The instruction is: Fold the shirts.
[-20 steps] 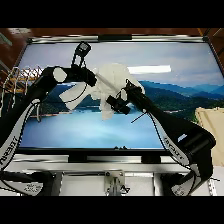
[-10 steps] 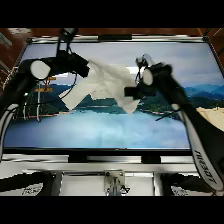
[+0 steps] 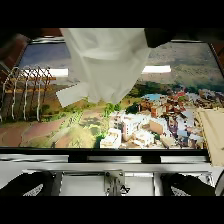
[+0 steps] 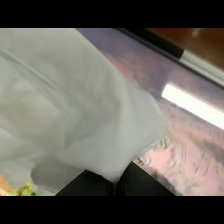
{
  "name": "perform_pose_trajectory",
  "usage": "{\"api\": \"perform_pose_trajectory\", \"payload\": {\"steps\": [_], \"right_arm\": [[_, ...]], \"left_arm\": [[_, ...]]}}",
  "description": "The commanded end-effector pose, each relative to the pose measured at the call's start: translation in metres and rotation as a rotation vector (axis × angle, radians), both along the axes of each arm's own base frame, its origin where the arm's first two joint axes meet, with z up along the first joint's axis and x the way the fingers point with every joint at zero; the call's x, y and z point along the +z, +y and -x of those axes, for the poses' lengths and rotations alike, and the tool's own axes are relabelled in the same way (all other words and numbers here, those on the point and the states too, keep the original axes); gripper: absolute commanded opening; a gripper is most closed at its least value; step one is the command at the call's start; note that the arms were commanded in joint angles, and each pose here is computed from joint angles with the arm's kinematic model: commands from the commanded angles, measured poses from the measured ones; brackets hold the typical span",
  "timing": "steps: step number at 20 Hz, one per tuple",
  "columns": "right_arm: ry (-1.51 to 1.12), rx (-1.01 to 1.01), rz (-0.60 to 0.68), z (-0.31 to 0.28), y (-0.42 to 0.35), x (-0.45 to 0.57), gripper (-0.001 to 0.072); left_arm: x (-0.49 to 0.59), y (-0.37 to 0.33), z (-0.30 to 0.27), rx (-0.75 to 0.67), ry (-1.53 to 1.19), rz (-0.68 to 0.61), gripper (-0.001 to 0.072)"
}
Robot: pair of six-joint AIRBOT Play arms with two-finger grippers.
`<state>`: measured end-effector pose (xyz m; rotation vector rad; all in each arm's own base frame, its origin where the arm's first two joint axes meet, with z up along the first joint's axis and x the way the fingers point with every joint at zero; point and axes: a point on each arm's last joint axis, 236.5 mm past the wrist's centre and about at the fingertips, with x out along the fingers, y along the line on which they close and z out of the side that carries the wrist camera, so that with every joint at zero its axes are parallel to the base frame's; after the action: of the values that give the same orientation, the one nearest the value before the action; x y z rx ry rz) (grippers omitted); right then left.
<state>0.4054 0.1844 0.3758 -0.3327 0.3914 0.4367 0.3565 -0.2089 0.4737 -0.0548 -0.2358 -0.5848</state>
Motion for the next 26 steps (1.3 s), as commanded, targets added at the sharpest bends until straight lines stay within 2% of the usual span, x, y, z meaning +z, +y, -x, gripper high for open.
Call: {"api": "perform_pose_trajectory", "payload": {"steps": [1, 4, 7, 10, 13, 17, 18, 20, 21, 24, 26], "right_arm": [[-0.030, 0.067, 0.006, 0.027, 0.004, 0.021, 0.0088], [0.228, 0.111, 0.097, 0.041, 0.010, -0.055, 0.0089], [0.529, 0.117, 0.193, 0.058, 0.009, -0.148, 0.0090], [0.706, 0.091, 0.251, 0.058, 0.010, -0.214, 0.0090], [0.824, 0.083, 0.299, 0.054, 0.013, -0.257, 0.0090], [0.853, 0.107, 0.335, 0.050, 0.015, -0.274, 0.0090], [0.850, 0.114, 0.341, 0.050, 0.015, -0.274, 0.0090], [0.860, 0.122, 0.354, 0.054, 0.015, -0.274, 0.0090], [0.867, 0.127, 0.370, 0.057, 0.013, -0.275, 0.0090], [0.871, 0.157, 0.395, 0.065, 0.021, -0.276, 0.0090], [0.862, 0.185, 0.412, 0.070, 0.031, -0.276, 0.0090]], "left_arm": [[0.022, 0.010, 0.038, -0.031, -0.030, 0.024, 0.0048], [-0.079, -0.021, 0.021, -0.113, 0.288, -0.196, 0.0048], [-0.194, -0.018, -0.005, -0.063, 0.589, -0.357, 0.0048], [-0.292, -0.018, -0.021, -0.026, 0.801, -0.409, 0.0049], [-0.386, -0.020, -0.013, -0.037, 0.995, -0.502, 0.0049], [-0.461, -0.011, 0.007, -0.042, 1.160, -0.575, 0.0058], [-0.464, -0.010, 0.009, -0.049, 1.165, -0.591, 0.0145], [-0.463, -0.011, 0.009, -0.080, 1.120, -0.649, 0.0562], [-0.461, -0.011, 0.008, -0.097, 1.091, -0.682, 0.0688], [-0.449, -0.010, -0.008, -0.123, 0.969, -0.748, 0.0686], [-0.432, -0.010, -0.034, -0.079, 0.884, -0.701, 0.0678]]}}
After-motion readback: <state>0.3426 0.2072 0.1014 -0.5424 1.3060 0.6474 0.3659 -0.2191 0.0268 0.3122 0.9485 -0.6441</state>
